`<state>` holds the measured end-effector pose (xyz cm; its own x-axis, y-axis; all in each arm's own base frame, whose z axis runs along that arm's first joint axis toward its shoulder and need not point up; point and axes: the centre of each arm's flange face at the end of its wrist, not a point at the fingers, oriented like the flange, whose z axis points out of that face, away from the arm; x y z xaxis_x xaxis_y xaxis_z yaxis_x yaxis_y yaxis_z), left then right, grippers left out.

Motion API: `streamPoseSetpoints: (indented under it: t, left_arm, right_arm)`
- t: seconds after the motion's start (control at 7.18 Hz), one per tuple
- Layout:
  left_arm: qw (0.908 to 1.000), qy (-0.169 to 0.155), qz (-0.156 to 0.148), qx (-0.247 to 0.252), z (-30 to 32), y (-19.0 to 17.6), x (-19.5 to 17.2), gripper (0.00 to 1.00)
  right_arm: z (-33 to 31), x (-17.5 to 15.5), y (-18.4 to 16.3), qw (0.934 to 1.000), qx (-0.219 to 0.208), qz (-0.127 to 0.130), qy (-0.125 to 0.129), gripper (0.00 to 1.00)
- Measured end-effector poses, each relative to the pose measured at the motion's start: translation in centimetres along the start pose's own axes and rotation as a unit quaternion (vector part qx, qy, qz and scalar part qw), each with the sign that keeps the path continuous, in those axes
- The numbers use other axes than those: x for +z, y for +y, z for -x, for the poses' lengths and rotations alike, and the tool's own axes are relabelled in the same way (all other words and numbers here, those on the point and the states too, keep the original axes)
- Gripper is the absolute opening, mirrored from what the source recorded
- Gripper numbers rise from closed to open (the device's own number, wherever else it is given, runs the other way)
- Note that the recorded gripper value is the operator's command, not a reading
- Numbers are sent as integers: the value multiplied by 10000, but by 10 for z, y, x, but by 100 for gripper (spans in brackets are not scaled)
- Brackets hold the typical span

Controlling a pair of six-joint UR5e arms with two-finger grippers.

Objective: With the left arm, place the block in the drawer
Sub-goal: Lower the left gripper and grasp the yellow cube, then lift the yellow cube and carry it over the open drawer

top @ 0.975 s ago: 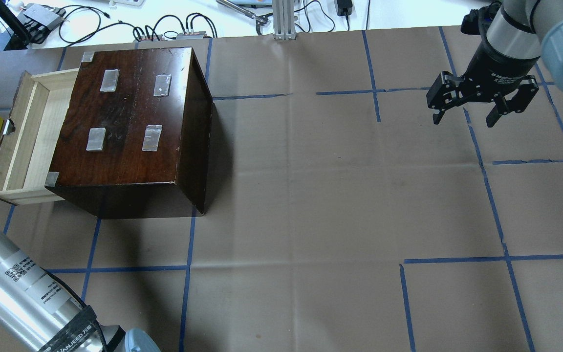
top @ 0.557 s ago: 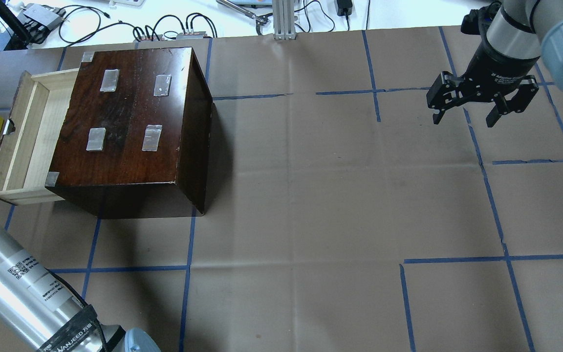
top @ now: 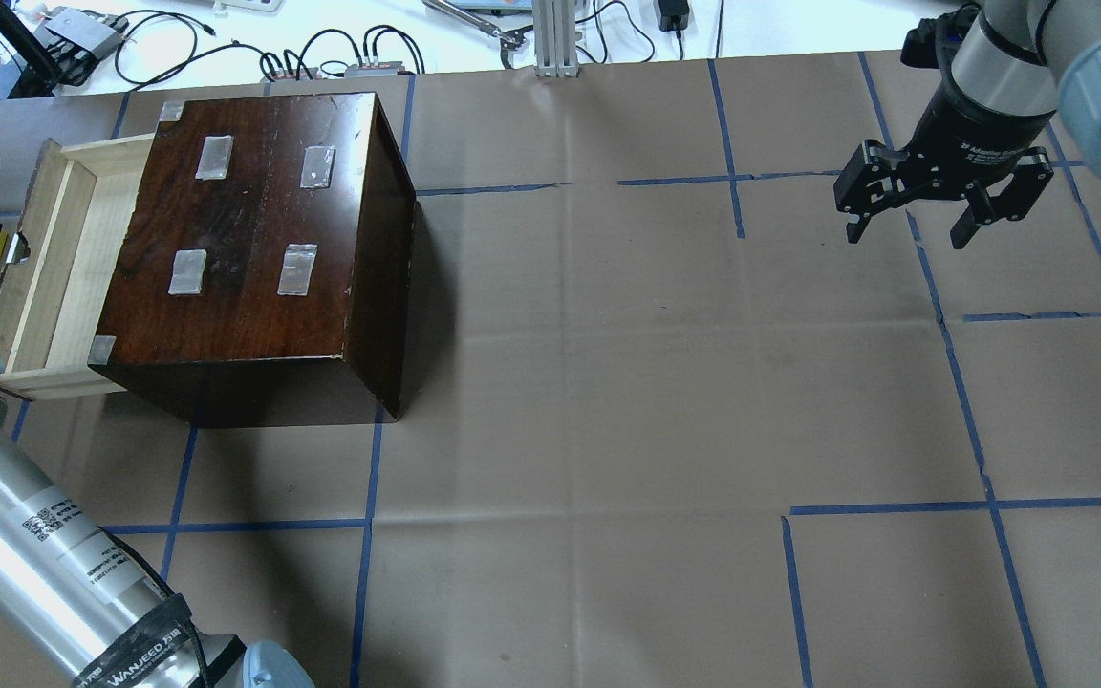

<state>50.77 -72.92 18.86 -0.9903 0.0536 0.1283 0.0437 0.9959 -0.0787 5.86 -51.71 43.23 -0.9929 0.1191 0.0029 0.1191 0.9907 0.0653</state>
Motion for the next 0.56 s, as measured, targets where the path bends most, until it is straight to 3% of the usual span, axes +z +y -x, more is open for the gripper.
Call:
streamPoseSetpoints:
  t: [0.28, 0.56]
  left_arm:
    - [10000, -2, -4, 1, 0, 0, 0, 49]
    - [10000, -54, -56, 13, -2, -1, -15, 49]
  right_arm:
    - [0, 0, 0, 10000, 0, -1, 0, 100]
    - [0, 0, 0, 10000, 0, -3, 0, 100]
